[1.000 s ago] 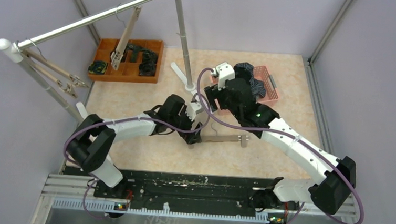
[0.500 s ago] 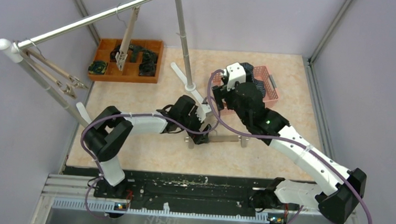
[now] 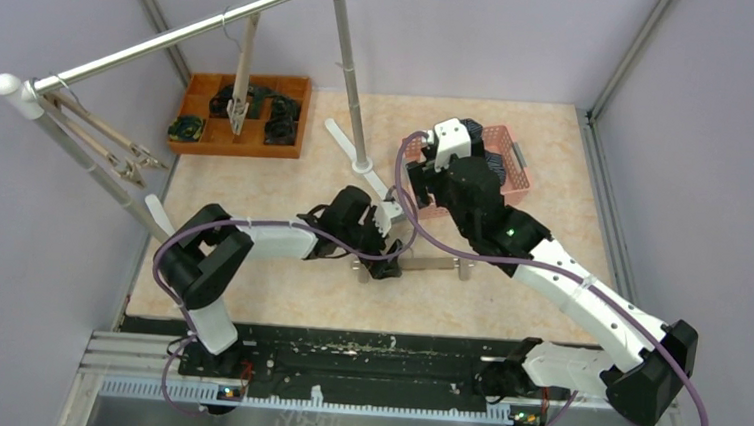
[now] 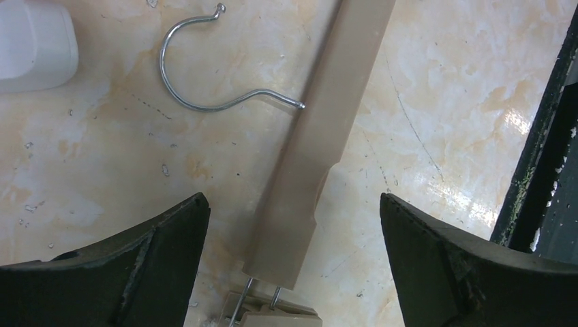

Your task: Remove the underwear clipped to the hanger

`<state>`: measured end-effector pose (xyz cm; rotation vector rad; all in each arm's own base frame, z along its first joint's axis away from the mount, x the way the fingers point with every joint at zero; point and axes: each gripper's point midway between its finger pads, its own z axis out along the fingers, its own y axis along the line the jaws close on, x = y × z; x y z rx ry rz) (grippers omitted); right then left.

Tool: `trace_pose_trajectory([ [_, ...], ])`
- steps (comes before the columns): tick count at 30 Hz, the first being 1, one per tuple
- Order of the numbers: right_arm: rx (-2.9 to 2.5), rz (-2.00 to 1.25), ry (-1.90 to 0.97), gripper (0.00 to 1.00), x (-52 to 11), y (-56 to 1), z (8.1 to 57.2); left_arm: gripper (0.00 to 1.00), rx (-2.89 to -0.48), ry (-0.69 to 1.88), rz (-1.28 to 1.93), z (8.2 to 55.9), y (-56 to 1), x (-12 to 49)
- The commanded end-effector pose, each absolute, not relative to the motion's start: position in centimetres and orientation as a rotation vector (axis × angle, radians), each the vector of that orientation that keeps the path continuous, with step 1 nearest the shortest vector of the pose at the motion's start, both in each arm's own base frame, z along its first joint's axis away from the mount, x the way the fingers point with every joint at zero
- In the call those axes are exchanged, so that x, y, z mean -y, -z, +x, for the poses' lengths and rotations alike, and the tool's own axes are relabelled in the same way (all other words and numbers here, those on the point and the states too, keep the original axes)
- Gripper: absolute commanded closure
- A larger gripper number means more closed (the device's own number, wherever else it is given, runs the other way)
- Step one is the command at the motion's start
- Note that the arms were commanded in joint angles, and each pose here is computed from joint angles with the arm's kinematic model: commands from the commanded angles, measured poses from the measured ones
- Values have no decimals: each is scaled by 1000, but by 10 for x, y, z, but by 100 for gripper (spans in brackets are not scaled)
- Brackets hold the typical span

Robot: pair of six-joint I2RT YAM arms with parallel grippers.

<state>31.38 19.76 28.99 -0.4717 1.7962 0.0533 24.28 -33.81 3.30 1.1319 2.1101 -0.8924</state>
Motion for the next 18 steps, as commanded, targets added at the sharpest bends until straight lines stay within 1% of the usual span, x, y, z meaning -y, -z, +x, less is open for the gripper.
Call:
trace_pose_trajectory([
  [1, -1715, -397, -57, 14, -193, -321, 316, 4, -2368, 870, 1173, 198, 16, 302],
  [4, -1691, -343, -43, 12, -185, -335, 316, 18, -2405, 814, 1178, 200, 26, 296],
  [6, -1671, -316, -46, 11, -182, -347, 316, 18, -2445, 780, 1168, 201, 35, 291],
  [8, -1647, -299, -61, 10, -180, -361, 314, 15, -2502, 751, 1145, 201, 43, 289],
  [10, -1614, -275, -82, 10, -178, -376, 311, 17, -2571, 693, 1130, 203, 52, 286],
  [13, -1564, -226, -99, 8, -169, -398, 307, 17, -2600, 581, 1142, 209, 60, 286],
  [18, -1522, -187, -85, 5, -157, -419, 301, 18, -2684, 448, 1116, 214, 72, 279],
])
